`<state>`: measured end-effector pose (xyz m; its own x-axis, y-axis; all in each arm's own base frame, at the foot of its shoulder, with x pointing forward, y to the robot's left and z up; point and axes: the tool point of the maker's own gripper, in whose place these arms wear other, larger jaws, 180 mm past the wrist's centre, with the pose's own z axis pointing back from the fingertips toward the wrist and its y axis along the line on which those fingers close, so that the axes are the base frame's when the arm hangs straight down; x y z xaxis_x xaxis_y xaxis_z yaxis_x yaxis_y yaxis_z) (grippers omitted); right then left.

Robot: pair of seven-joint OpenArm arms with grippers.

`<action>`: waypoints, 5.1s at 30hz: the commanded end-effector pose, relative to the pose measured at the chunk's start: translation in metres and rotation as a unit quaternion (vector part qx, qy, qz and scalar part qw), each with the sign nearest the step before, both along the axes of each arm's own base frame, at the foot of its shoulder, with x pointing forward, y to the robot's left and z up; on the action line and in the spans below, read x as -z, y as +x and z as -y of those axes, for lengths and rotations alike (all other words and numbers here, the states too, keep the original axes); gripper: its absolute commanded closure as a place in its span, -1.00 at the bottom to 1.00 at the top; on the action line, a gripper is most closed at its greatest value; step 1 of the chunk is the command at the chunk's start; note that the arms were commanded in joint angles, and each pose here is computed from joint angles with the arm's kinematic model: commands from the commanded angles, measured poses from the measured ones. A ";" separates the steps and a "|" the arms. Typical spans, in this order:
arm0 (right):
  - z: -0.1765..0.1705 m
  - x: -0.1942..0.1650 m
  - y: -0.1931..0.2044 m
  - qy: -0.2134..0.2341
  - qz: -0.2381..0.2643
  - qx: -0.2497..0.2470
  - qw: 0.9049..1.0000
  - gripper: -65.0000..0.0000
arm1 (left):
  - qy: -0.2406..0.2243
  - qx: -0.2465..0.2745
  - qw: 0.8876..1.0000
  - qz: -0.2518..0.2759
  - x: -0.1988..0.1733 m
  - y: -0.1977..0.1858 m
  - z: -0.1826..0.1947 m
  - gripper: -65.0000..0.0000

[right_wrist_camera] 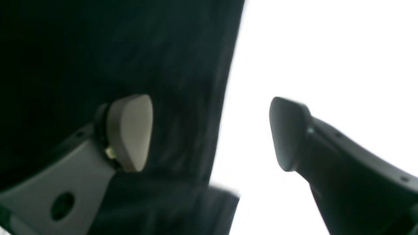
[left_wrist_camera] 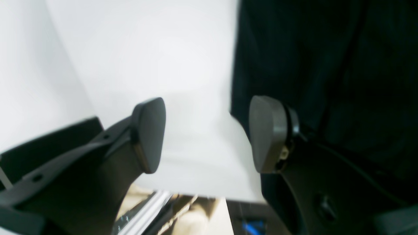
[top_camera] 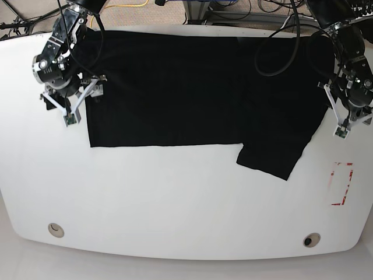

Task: Fold the T-shirt properly
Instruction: 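Move the right gripper to the shirt's hem corner and grasp it, then move the left gripper to the other hem corner and grasp it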

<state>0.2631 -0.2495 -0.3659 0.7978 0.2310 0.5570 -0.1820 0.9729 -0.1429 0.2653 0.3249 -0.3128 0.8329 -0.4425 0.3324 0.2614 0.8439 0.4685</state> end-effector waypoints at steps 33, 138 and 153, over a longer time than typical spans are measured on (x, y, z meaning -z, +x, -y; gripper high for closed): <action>0.001 0.045 0.111 0.122 0.033 0.017 0.992 -0.65 | 0.012 0.017 0.999 0.029 -0.010 0.005 -0.005 -0.17; -0.021 0.057 0.105 0.142 0.022 0.011 0.990 0.98 | -0.317 0.035 0.947 0.032 0.038 0.157 0.090 -0.44; -0.021 0.057 0.104 0.142 0.021 0.011 0.990 0.98 | -0.324 0.029 0.944 0.048 0.043 0.164 0.084 -0.44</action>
<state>0.3700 -0.2215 -0.4222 0.7545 0.0150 0.6562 -0.1583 0.9744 0.1597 0.4144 0.2262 -0.3794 0.8024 -0.1651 0.5735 0.3048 0.9396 -0.1559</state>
